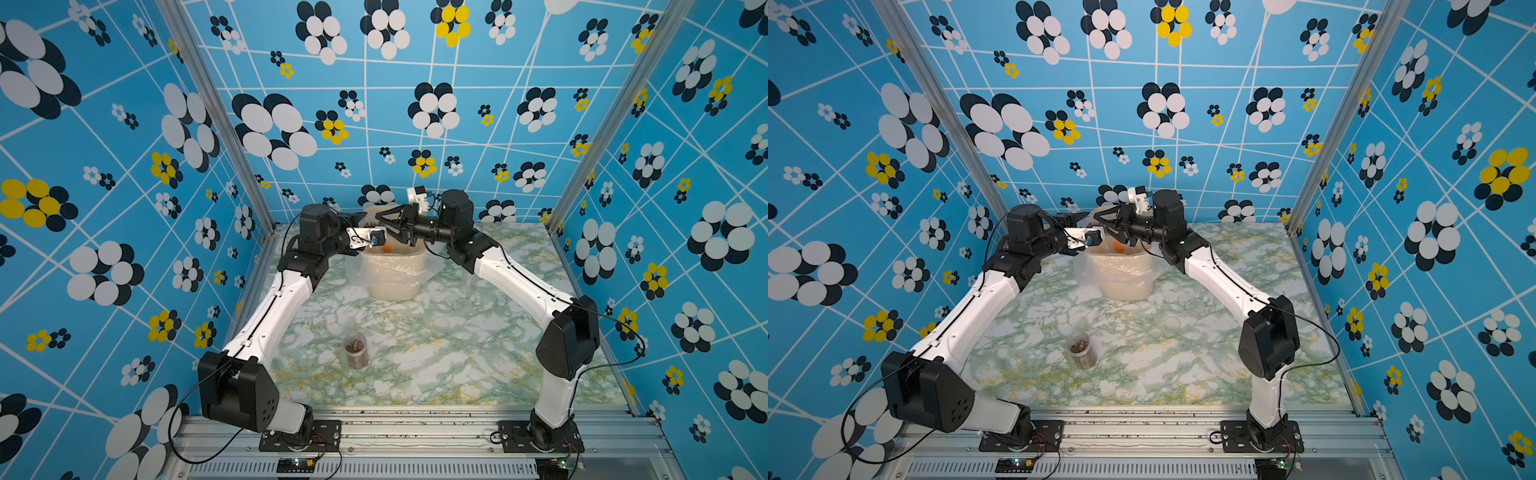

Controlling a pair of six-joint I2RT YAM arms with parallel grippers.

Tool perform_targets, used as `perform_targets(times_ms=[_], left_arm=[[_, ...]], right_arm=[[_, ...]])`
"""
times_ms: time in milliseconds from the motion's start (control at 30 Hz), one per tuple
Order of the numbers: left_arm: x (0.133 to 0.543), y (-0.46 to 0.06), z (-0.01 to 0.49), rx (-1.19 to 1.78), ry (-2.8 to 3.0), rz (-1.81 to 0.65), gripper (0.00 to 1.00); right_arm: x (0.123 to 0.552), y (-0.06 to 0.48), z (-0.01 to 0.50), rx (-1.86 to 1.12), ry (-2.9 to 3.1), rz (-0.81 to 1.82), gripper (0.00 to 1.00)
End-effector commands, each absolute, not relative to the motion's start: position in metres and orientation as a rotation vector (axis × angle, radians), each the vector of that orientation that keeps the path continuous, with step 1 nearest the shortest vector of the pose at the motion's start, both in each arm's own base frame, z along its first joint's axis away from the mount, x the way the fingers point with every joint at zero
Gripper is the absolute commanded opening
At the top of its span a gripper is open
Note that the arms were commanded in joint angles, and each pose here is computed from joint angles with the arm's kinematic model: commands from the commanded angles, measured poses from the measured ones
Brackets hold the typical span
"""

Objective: Empty the moldy dried flower tea in the jars
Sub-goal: Pour the moldy dried flower tea into the trash bin.

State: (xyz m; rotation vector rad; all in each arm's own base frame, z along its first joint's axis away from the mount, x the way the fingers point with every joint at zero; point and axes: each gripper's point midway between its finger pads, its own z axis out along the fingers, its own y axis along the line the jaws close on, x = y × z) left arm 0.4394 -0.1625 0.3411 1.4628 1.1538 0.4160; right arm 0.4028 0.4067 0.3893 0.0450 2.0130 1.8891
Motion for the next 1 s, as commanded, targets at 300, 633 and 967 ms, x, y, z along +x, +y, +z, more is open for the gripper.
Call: perform_targets(times_ms=[300,633,967], left_arm=[[0.431,-0.165,0.355,1.42,1.112,0.386,0.0],[0.433,-0.166,0.356,1.39,1.108,0.379,0.0],[0.431,-0.167,0.361,1.329,1.12,0.299,0.52]], right_arm=[[0.399,0.41,0.399,0.005,1.979,1.935,0.06],[0.403,0.399,0.397,0.033,1.967,1.93,0.0],[0.402,0.389,0.403,0.035,1.917,1.96,0.0]])
